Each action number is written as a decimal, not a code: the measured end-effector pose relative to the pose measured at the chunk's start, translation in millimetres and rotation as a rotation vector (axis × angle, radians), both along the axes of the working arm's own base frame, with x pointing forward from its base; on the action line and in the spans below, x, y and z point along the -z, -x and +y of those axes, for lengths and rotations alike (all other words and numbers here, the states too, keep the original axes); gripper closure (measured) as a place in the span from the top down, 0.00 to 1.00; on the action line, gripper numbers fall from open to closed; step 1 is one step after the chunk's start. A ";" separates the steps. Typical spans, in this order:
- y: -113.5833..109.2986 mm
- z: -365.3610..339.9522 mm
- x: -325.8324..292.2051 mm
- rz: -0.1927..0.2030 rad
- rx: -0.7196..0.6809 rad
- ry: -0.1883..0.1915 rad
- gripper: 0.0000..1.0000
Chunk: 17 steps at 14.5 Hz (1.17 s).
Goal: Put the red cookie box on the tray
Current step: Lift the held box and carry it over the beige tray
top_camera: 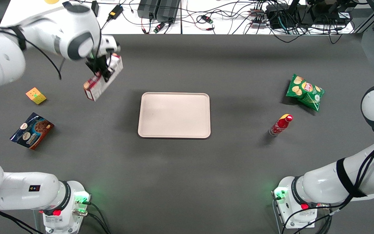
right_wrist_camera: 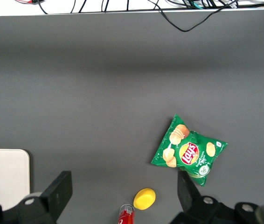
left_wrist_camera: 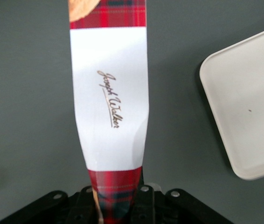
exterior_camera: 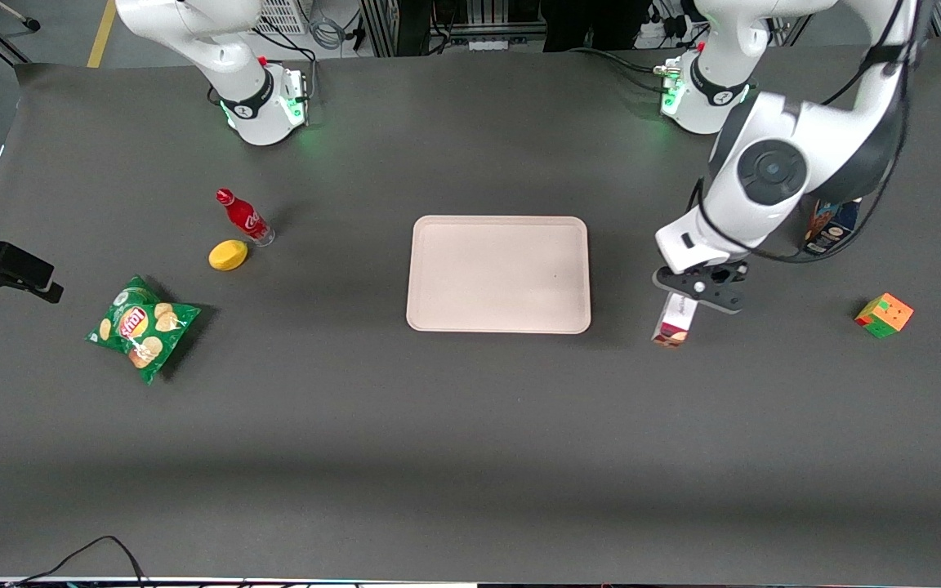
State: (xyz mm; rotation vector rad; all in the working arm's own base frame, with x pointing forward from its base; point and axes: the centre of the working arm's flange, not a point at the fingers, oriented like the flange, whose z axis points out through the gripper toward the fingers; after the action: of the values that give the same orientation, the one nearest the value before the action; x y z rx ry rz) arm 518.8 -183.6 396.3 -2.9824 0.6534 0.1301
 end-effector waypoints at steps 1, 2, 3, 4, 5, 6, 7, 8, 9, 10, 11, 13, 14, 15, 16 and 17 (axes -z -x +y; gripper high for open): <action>-4.6 -0.7 -24.2 0.005 -0.006 -0.008 0.25; -8.8 -1.4 -47.5 0.012 -0.014 -0.012 0.25; -11.9 -2.4 -68.7 0.020 -0.025 -0.004 0.25; -13.6 -3.7 -86.6 0.030 -0.036 0.011 0.25; -14.4 -4.8 -100.8 0.036 -0.042 0.023 0.25; -14.6 -5.7 -108.9 0.040 -0.047 0.032 0.25; -14.1 -7.1 -111.9 0.045 -0.058 0.043 0.25; -12.9 -10.3 -112.4 0.051 -0.090 0.057 0.25; -10.5 -17.0 -112.2 0.056 -0.137 0.069 0.25; -5.7 -29.4 -112.0 0.059 -0.193 0.074 0.25; 2.3 -48.8 -111.8 0.059 -0.256 0.071 0.25; 24.2 -94.5 -111.1 0.055 -0.362 0.061 0.25; 35.2 -116.1 -110.1 0.047 -0.394 0.061 0.25; 44.8 -133.7 -107.3 0.039 -0.414 0.065 0.25; 53.9 -149.2 -101.5 0.030 -0.434 0.072 0.25; 62.1 -161.3 -92.4 0.023 -0.445 0.080 0.25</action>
State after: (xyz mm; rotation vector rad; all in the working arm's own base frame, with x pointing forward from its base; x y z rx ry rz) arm 456.7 -344.9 488.8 -3.1544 -0.0157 0.1692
